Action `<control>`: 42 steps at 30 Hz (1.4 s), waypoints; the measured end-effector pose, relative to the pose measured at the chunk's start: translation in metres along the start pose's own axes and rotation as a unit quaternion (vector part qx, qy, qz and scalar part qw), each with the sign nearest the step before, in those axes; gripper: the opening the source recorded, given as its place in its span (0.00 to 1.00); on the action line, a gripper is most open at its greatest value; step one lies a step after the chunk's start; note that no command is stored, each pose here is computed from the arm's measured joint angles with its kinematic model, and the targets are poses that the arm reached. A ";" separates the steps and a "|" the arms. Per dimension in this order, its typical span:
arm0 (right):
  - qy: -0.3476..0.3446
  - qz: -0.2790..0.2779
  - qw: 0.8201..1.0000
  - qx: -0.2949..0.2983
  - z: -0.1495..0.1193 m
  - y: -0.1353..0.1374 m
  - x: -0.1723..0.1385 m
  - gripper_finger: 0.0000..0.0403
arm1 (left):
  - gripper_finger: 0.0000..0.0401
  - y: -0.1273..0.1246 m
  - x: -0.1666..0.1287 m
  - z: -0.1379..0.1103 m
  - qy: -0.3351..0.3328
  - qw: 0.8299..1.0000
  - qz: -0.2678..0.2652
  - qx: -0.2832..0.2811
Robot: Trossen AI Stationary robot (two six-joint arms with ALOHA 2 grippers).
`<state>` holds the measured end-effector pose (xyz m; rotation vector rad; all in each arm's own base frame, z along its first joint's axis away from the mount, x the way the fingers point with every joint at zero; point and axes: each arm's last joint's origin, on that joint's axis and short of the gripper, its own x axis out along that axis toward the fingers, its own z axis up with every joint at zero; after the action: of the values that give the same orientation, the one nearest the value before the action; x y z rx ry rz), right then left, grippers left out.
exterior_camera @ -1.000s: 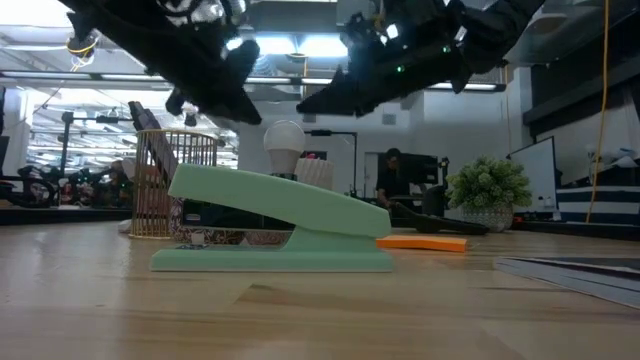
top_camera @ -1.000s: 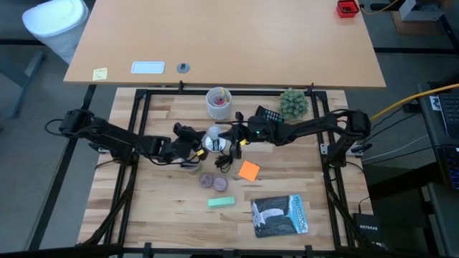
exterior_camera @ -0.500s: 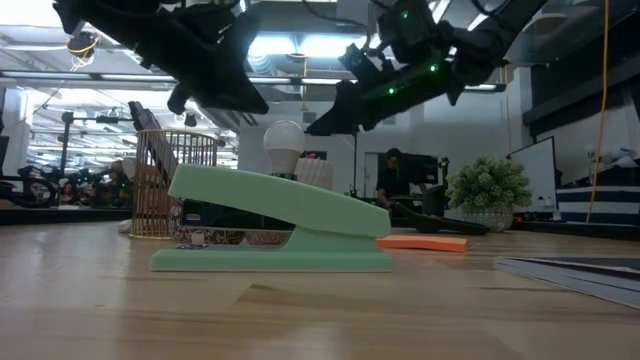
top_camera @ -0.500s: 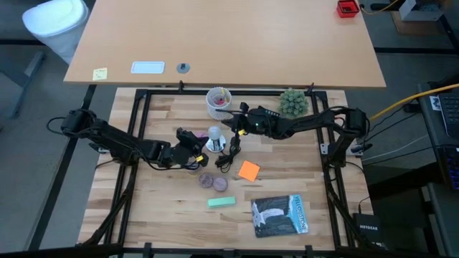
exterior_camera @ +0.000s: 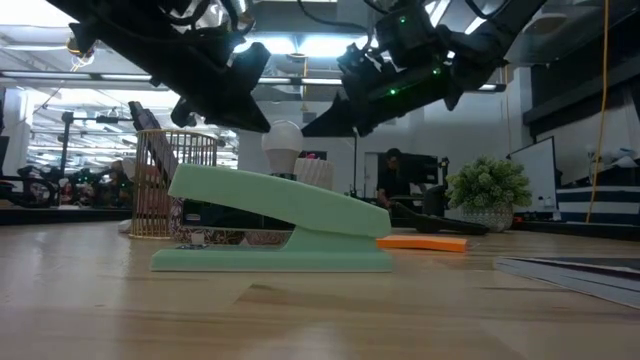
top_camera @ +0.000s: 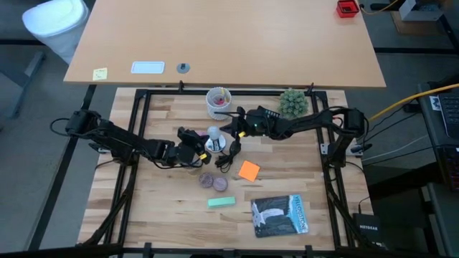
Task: Screw lightbulb
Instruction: Insert the white lightbulb into the silver lamp
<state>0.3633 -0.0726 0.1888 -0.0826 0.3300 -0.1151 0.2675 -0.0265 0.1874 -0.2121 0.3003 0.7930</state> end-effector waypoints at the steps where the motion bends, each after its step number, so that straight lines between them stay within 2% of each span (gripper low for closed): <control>1: 0.002 0.005 1.000 0.000 0.000 0.001 0.000 0.02 | 0.00 0.000 0.000 0.000 0.000 1.000 0.001 0.000; 19: -0.002 0.071 0.997 -0.006 0.003 0.038 0.000 0.02 | 0.00 0.018 0.017 0.004 0.011 0.999 0.049 0.000; 28: -0.026 0.005 0.999 -0.037 0.018 0.037 -0.009 0.02 | 0.00 0.020 0.007 0.017 -0.010 0.999 0.041 0.022; 35: -0.040 -0.086 0.991 -0.093 0.035 0.027 -0.022 0.02 | 0.00 0.016 -0.015 0.031 -0.034 0.999 0.004 0.001; 39: -0.028 -0.106 0.990 -0.083 0.030 0.011 -0.020 0.02 | 0.00 0.009 -0.021 0.025 -0.026 0.999 -0.020 0.001; 42: -0.011 -0.093 0.994 -0.055 0.020 0.000 -0.015 0.02 | 0.00 0.003 -0.022 0.018 -0.013 0.999 -0.037 0.002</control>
<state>0.3561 -0.0692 0.2124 -0.2233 0.3056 -0.2799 0.2540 -0.0332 0.2117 -0.2071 0.2685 0.7211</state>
